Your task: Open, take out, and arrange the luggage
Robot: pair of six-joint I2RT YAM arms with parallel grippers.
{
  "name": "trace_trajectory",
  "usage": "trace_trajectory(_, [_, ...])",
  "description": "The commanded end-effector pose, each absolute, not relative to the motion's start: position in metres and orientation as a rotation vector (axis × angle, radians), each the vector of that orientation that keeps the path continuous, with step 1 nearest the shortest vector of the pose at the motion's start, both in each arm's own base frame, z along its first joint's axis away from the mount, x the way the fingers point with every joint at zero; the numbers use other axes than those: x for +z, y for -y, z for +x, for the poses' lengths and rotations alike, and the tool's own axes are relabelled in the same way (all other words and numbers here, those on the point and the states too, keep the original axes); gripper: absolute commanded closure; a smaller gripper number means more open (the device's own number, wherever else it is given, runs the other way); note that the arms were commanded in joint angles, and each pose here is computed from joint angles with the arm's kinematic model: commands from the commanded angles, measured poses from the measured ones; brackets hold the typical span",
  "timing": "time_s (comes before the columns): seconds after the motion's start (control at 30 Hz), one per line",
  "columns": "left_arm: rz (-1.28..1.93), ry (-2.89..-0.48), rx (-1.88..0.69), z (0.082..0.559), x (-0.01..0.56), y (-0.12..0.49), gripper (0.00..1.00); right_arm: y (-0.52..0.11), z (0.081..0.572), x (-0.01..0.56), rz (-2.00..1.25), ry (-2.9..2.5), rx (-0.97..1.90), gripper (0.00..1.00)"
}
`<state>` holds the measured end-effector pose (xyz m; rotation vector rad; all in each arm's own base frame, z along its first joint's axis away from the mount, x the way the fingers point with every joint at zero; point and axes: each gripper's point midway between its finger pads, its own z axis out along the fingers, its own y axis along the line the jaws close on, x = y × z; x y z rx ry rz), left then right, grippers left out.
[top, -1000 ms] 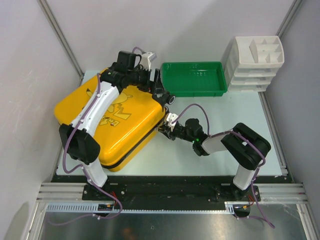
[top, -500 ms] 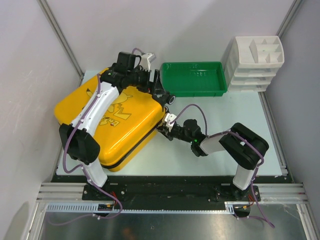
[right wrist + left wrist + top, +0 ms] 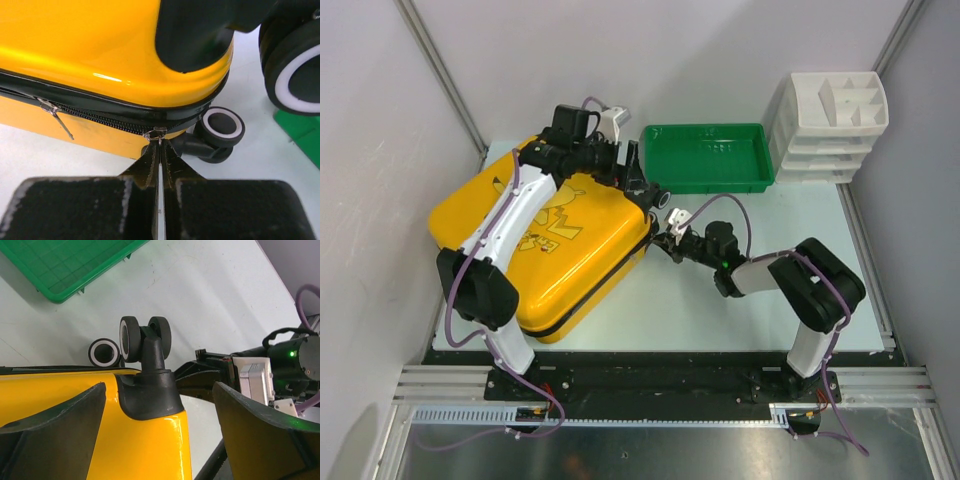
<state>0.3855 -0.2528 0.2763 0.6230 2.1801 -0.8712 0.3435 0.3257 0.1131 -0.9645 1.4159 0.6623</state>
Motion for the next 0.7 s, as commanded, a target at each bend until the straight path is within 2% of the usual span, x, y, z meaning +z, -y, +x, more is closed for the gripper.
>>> trace_trajectory(0.0, [0.74,-2.065,-0.889,0.383,0.297,0.257,0.06,-0.302,0.378,0.138,-0.959,-1.325,0.59,1.0])
trace_trajectory(0.33, [0.911,-2.01,-0.716,0.424,0.271,0.278,0.05,-0.301,0.389,0.133,-1.009,-1.287,0.667,1.0])
trace_trajectory(0.67, [1.039,-2.083,-0.637,0.416,0.219,0.309,0.07,-0.294,0.396,0.133,-0.975,-1.305,0.712,1.0])
